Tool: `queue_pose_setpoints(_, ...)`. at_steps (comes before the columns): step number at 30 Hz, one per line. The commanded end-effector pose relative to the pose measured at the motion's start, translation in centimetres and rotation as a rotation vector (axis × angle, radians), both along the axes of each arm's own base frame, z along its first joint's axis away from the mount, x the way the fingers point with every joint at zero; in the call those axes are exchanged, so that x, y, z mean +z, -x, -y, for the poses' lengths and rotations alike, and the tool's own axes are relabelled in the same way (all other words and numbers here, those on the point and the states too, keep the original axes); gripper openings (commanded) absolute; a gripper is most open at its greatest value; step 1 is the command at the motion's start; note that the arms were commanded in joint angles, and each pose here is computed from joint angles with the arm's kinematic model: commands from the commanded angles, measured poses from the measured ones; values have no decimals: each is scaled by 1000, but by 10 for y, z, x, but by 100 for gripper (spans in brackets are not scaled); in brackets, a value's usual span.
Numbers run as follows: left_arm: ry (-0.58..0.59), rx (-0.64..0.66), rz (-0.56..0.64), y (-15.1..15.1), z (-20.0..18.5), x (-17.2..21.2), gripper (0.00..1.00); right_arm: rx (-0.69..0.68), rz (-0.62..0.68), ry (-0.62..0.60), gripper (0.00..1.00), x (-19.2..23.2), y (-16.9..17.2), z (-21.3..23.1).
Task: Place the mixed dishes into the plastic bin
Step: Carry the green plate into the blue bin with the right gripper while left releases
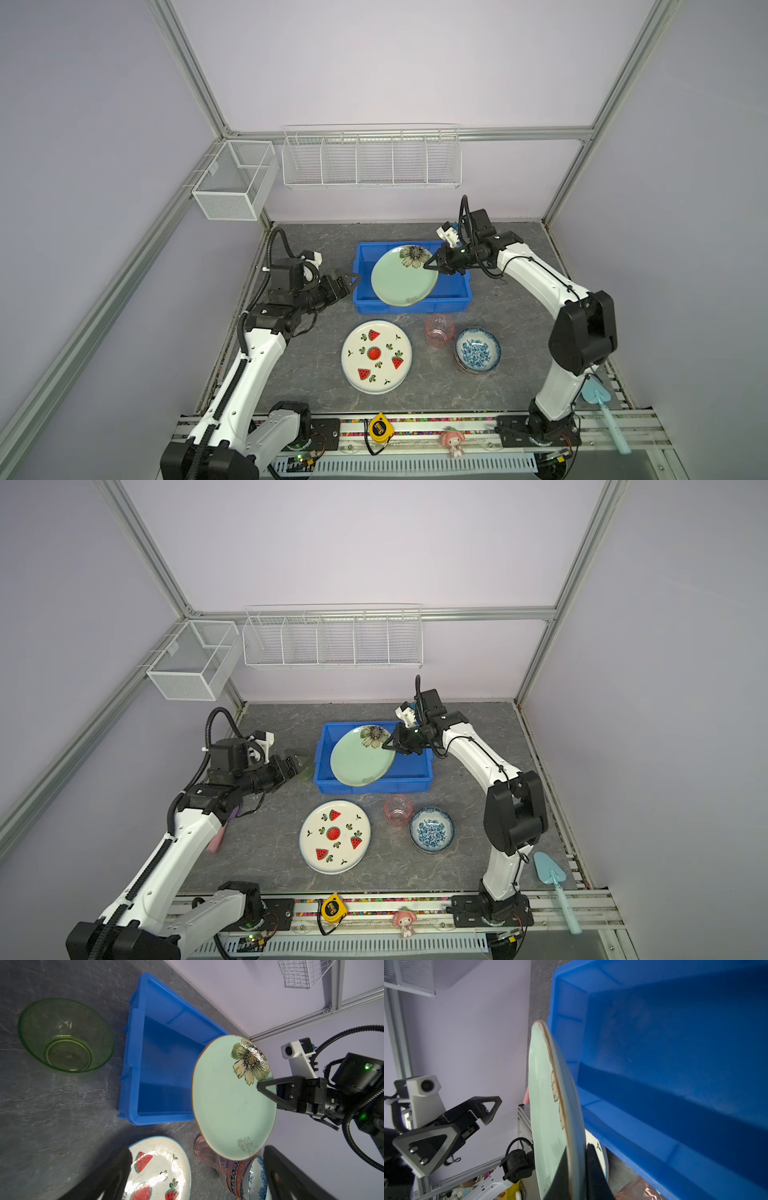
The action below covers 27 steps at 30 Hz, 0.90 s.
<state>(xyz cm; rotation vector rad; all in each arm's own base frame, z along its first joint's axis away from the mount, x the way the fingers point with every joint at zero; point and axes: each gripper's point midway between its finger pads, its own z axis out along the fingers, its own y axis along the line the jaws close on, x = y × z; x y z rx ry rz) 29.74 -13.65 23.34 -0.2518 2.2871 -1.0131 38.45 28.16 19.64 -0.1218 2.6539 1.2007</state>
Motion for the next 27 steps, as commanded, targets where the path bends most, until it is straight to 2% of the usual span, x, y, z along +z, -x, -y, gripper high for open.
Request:
queue_pose_setpoints(1,-43,13,10,0,-7,0,99,-10,57,-32,7,16,-20,-6)
queue_pose_setpoints(12,-44,2,-9,-1,-5,-7,99,-66,32,-11,7,-15,-61,-13)
queue_pose_setpoints(27,-45,-9,-27,0,-4,-17,99,-128,-9,20,7,-59,-83,-9)
